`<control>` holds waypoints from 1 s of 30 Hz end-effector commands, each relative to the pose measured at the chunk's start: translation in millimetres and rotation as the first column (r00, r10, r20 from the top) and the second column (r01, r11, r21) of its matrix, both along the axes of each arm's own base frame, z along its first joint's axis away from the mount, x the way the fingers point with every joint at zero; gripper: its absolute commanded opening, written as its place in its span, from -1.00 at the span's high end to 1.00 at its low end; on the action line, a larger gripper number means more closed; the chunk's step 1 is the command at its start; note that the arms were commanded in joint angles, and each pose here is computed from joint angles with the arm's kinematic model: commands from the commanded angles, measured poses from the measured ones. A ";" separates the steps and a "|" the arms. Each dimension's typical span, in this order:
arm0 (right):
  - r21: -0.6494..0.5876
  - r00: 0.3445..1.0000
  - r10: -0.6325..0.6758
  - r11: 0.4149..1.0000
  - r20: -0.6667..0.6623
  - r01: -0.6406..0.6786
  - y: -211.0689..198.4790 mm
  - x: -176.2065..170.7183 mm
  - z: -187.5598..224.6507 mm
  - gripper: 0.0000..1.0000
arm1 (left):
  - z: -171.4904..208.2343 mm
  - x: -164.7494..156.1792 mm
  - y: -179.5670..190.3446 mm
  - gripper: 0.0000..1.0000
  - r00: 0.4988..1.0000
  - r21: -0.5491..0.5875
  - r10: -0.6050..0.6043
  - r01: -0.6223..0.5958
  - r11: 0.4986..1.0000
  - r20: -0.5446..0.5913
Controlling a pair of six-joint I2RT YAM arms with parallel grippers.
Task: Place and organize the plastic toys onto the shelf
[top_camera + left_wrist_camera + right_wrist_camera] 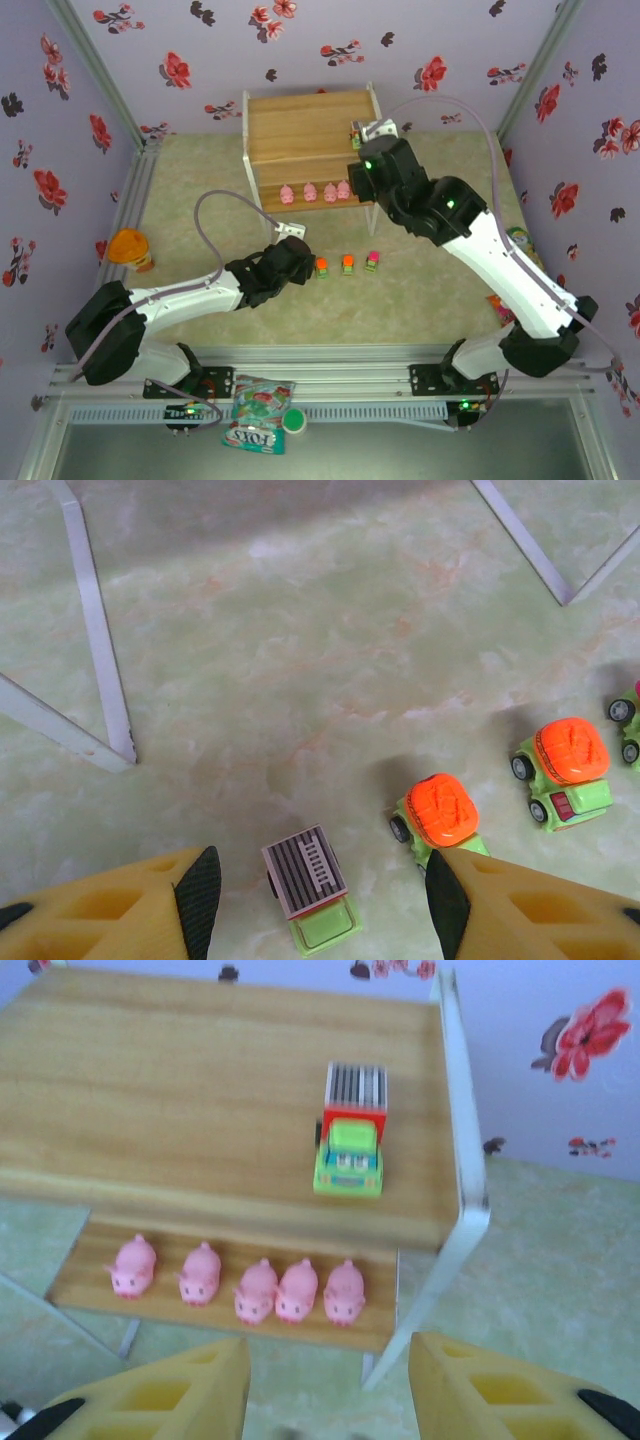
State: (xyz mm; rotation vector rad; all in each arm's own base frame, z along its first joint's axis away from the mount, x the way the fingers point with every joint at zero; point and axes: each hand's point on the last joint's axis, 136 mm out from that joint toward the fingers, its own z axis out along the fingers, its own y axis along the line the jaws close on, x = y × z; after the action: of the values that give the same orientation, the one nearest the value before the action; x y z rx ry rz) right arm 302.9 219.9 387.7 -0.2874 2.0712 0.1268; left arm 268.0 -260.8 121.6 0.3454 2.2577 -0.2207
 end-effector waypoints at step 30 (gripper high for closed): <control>0.008 0.915 -0.258 0.962 -0.310 0.274 -27.8 -33.0 -242.6 -0.10 | -8.1 -2.4 -29.2 -0.23 0.992 -0.044 -0.115 0.113 0.993 -0.051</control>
State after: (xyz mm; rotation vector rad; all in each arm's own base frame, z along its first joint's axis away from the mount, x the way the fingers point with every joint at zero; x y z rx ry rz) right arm 265.6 188.6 156.4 -0.0168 2.3830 0.0324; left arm 259.0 -278.9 102.1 0.4374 2.3156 -0.2986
